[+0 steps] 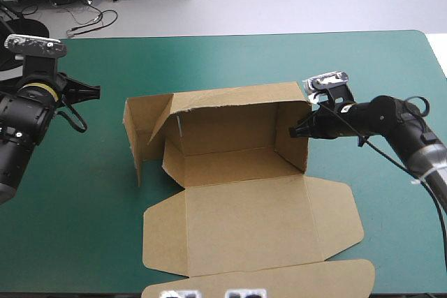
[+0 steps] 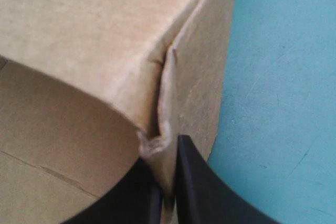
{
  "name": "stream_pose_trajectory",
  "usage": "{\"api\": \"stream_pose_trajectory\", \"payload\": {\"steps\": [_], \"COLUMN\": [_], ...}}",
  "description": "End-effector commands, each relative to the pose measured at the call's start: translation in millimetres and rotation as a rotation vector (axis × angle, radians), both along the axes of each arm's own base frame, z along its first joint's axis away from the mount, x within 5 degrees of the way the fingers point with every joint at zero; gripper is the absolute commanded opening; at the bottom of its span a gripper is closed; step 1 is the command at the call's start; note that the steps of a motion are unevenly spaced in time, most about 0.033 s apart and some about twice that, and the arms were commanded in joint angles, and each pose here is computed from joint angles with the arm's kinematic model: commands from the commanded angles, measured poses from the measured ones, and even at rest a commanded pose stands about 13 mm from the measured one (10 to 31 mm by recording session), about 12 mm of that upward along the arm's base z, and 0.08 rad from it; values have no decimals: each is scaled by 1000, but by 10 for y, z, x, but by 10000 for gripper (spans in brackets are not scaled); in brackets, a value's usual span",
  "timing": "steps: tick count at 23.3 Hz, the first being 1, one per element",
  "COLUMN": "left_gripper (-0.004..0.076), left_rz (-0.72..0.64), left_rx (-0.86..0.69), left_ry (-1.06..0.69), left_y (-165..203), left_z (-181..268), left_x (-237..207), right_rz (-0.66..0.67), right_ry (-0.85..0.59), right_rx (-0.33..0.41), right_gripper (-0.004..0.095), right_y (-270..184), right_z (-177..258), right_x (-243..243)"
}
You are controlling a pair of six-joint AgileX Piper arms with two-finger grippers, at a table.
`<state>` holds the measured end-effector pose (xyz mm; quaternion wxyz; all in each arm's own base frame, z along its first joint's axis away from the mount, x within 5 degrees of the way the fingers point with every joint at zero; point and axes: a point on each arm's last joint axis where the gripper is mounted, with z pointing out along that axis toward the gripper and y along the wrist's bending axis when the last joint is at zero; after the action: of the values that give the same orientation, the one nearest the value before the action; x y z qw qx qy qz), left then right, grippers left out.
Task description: Fold the box
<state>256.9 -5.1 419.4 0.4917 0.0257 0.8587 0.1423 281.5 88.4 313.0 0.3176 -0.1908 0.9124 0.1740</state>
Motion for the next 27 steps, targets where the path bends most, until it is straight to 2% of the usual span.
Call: {"api": "stream_pose_trajectory", "payload": {"steps": [1, 5, 7, 10, 12, 19, 24, 27], "left_gripper": [-3, -3, -3, -3, -3, -3, -3, -3], "left_rz": [-9, 5, 4, 7, 9, 7, 9, 9], "left_rx": [-94, -105, -102, -101, -102, -85, -85, -85], "left_ry": [-6, 71, 89, 109, 118, 158, 164, 164], "left_y": [164, 226, 225, 228, 229, 234, 235, 235], "left_z": [123, 53, 40, 22, 13, -13, -17, -17], "left_x": [-102, -137, -146, -150, -150, -171, -175, -175], "right_rz": [-77, -76, -86, -96, -99, -67, -60, -84], "right_ry": [111, 224, 236, 202, 158, -14, -90, -86], "right_rx": [0, -69, -93, -85, -71, -61, -92, -102], "right_gripper": [0, 12, 89, 324, 427, 426, 426, 426], "right_y": [100, 181, 206, 249, 261, 240, 177, 121], "right_z": [216, 32, -82, -127, -34, 679, 1119, 1309], "right_x": [192, 638, 828, 1031, 1085, 1052, 908, 784]}}
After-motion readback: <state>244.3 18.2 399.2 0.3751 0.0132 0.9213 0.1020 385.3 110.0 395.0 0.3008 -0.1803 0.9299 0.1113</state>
